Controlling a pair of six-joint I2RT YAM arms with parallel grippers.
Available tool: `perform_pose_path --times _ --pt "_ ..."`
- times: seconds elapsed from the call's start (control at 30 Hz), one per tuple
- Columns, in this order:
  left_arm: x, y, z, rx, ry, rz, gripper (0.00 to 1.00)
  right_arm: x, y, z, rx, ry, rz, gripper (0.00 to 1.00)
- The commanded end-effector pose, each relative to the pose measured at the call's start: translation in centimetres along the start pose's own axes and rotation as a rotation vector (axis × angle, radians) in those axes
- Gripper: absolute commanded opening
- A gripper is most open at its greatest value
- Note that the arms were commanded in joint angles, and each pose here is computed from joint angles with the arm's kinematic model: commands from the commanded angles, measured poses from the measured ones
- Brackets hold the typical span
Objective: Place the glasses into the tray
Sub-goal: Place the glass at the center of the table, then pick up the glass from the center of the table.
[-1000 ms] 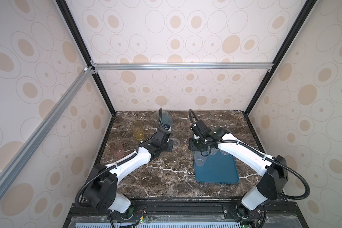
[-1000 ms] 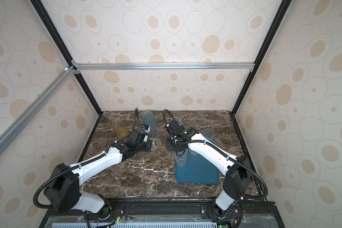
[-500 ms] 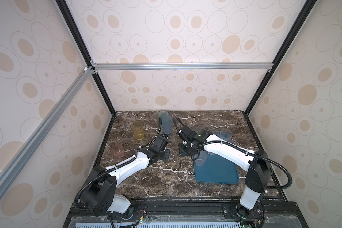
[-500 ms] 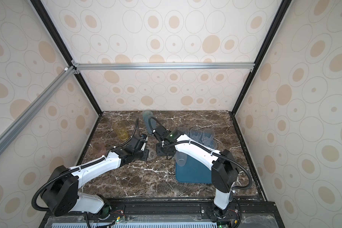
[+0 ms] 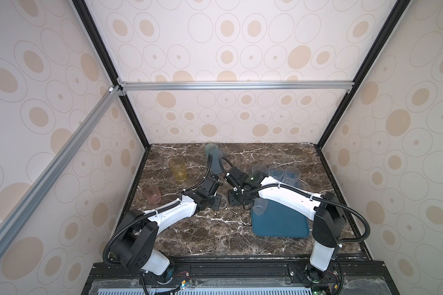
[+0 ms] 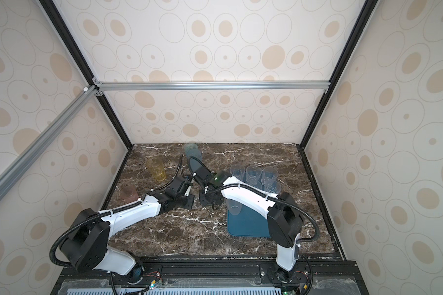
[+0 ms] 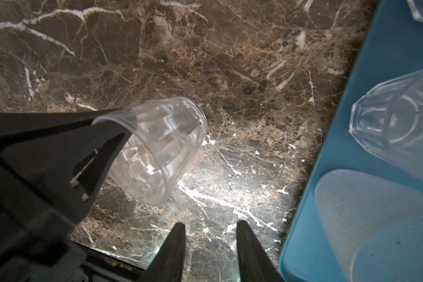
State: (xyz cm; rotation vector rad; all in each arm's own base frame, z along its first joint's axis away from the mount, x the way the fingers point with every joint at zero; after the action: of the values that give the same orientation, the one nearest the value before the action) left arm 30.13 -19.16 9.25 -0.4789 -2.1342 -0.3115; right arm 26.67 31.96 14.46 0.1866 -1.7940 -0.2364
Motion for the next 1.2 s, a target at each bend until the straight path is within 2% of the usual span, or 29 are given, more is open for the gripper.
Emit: perform_pose_path --times 0.0,0.3,0.43,0.57,0.8,0.97,1.17 --pt "-0.2 -0.4 -0.6 -0.004 -0.021 0.014 0.11 -0.6 -0.2 0.5 -0.03 0.009 0.007 0.38" --pt "0.3 -0.8 -1.3 -0.009 -0.034 0.041 0.21 -1.6 0.5 -0.1 -0.042 0.0 -0.001 0.39" --pt "1.5 -0.5 -2.1 -0.012 -0.058 0.033 0.32 -1.9 1.2 -0.5 -0.039 0.005 -0.009 0.4" --pt "2.9 -0.2 -2.9 -0.01 -0.092 0.024 0.36 -2.5 1.8 -1.0 -0.04 -0.003 -0.009 0.42" --pt "5.5 2.7 -3.3 0.023 -0.147 -0.057 0.42 -2.9 2.6 -2.1 -0.041 -0.027 -0.006 0.45" --pt "7.6 5.8 -3.1 0.07 -0.271 -0.174 0.53 -4.8 2.1 -2.1 -0.025 -0.013 0.045 0.43" --pt "9.7 7.4 -2.7 0.178 -0.451 -0.227 0.68 -6.6 2.5 -2.1 -0.011 0.008 0.06 0.35"
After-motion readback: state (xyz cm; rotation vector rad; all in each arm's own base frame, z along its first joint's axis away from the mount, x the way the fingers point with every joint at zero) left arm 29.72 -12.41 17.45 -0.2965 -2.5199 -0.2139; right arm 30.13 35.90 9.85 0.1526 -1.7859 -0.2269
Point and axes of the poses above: each gripper's point midway between its finger pads, its own x axis back along the fingers, its own y axis along the line the jaws close on, z = x × y, the point moved 2 cm from there along x, back along the fingers, and after that the axes turned 11 degrees about -x, right-handed, at the moved point
